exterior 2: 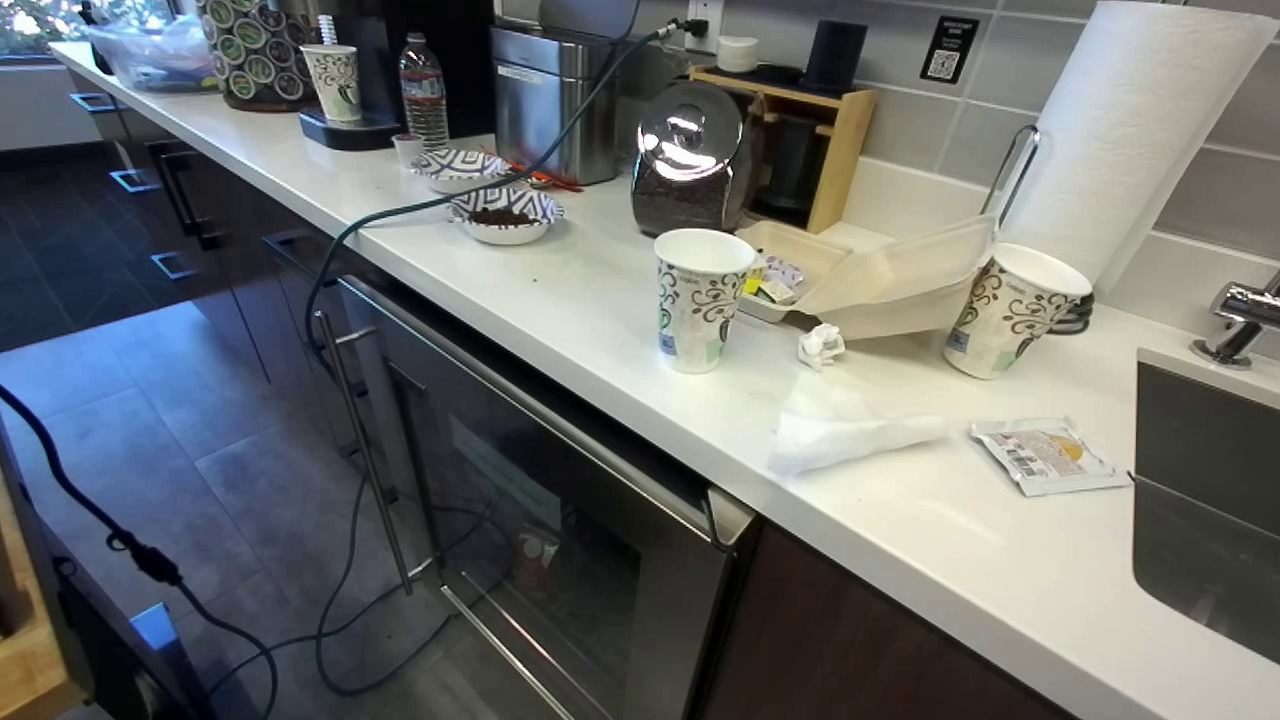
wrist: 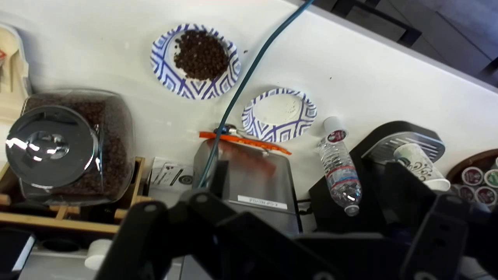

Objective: Close the lid of the bin

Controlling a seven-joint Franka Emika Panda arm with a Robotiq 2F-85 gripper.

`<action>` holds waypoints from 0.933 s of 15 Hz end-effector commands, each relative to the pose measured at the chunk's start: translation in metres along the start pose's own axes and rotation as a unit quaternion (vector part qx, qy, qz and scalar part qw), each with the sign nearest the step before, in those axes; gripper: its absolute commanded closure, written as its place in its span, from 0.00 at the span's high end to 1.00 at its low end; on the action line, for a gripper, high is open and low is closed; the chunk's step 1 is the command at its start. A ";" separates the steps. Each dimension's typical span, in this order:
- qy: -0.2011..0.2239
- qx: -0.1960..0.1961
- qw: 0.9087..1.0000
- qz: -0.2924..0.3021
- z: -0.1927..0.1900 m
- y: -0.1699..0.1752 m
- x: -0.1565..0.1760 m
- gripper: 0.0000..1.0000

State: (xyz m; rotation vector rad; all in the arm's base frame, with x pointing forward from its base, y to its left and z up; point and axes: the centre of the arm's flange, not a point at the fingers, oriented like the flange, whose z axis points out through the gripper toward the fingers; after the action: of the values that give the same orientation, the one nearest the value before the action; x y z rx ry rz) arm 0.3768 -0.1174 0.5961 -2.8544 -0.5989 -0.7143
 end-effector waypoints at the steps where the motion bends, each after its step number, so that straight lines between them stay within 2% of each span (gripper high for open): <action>1: 0.090 0.011 0.995 -0.046 0.024 0.054 0.015 1.00; 5: 0.173 0.048 0.979 -0.093 0.056 0.121 0.047 1.00; 8: 0.218 0.101 0.962 -0.132 0.085 0.144 0.081 1.00; 10: 0.248 0.143 0.945 -0.155 0.102 0.157 0.102 1.00; 12: 0.278 0.196 0.925 -0.172 0.115 0.164 0.117 1.00; 14: 0.292 0.255 0.904 -0.181 0.126 0.161 0.116 1.00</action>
State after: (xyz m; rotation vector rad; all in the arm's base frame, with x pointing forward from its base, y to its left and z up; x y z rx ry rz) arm 0.5334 -0.1706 0.5564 -2.0734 -1.0016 -1.2517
